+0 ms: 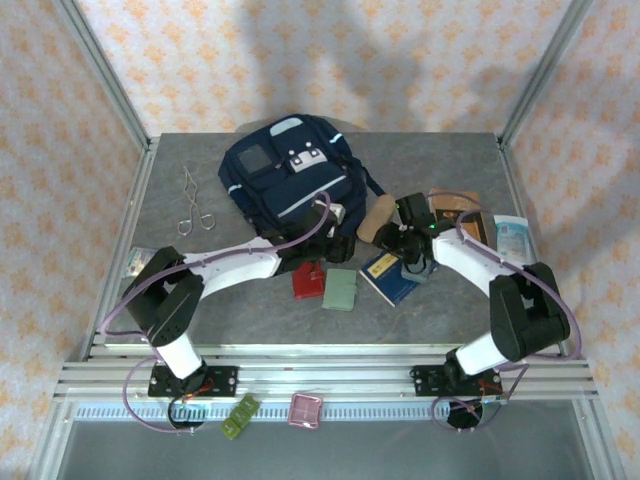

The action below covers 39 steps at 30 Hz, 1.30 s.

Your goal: Pack books, pencil case, and school supplies into a backpack

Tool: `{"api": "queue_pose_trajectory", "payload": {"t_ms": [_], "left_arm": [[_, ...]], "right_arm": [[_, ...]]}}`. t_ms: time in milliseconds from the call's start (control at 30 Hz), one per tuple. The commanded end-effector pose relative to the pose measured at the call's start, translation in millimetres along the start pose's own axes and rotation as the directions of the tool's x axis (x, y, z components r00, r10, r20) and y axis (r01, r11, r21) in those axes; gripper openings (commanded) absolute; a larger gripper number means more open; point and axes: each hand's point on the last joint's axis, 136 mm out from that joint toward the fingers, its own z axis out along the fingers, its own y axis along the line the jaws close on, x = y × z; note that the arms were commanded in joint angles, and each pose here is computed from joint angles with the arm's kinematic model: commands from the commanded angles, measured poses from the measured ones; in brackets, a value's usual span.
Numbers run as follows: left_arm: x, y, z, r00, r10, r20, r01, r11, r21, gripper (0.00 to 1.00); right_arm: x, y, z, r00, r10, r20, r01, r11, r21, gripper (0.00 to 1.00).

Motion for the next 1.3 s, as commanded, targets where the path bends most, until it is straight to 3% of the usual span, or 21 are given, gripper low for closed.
{"api": "queue_pose_trajectory", "payload": {"t_ms": [0,267,467,600,833,933,1033,1200,1267], "left_arm": [[-15,-26,3,0.999,-0.027,0.039,0.024,0.996,0.088,0.58],[9,-56,39,0.996,0.045,-0.076,-0.034,0.990,0.137,0.58],[28,-63,69,0.980,0.106,-0.170,-0.086,0.989,0.117,0.58],[34,-62,85,0.971,0.128,-0.203,-0.112,0.990,0.089,0.58],[40,-52,108,0.957,0.157,-0.245,-0.156,0.987,0.026,0.57],[47,-46,114,0.950,0.157,-0.270,-0.162,0.987,0.004,0.53],[54,-39,118,0.943,0.161,-0.291,-0.173,0.985,-0.015,0.47],[70,-32,123,0.927,0.163,-0.337,-0.180,0.984,-0.019,0.27],[76,-32,125,0.922,0.162,-0.352,-0.176,0.984,-0.008,0.23]], "right_arm": [[-2,-13,10,0.998,0.055,0.020,-0.056,0.995,0.078,0.54],[4,-82,13,0.979,0.192,0.071,-0.204,0.925,0.321,0.52],[-2,-118,-19,0.954,0.244,0.175,-0.293,0.885,0.363,0.53],[5,-126,-20,0.954,0.257,0.157,-0.297,0.885,0.358,0.52],[31,-113,-11,0.947,0.313,0.077,-0.322,0.919,0.226,0.53],[37,-112,-10,0.946,0.318,0.061,-0.324,0.926,0.193,0.54],[43,-103,-3,0.946,0.322,0.034,-0.324,0.938,0.122,0.54],[43,-77,1,0.952,0.306,0.003,-0.305,0.951,-0.053,0.50],[38,-64,-5,0.959,0.284,0.012,-0.280,0.951,-0.130,0.46]]}}
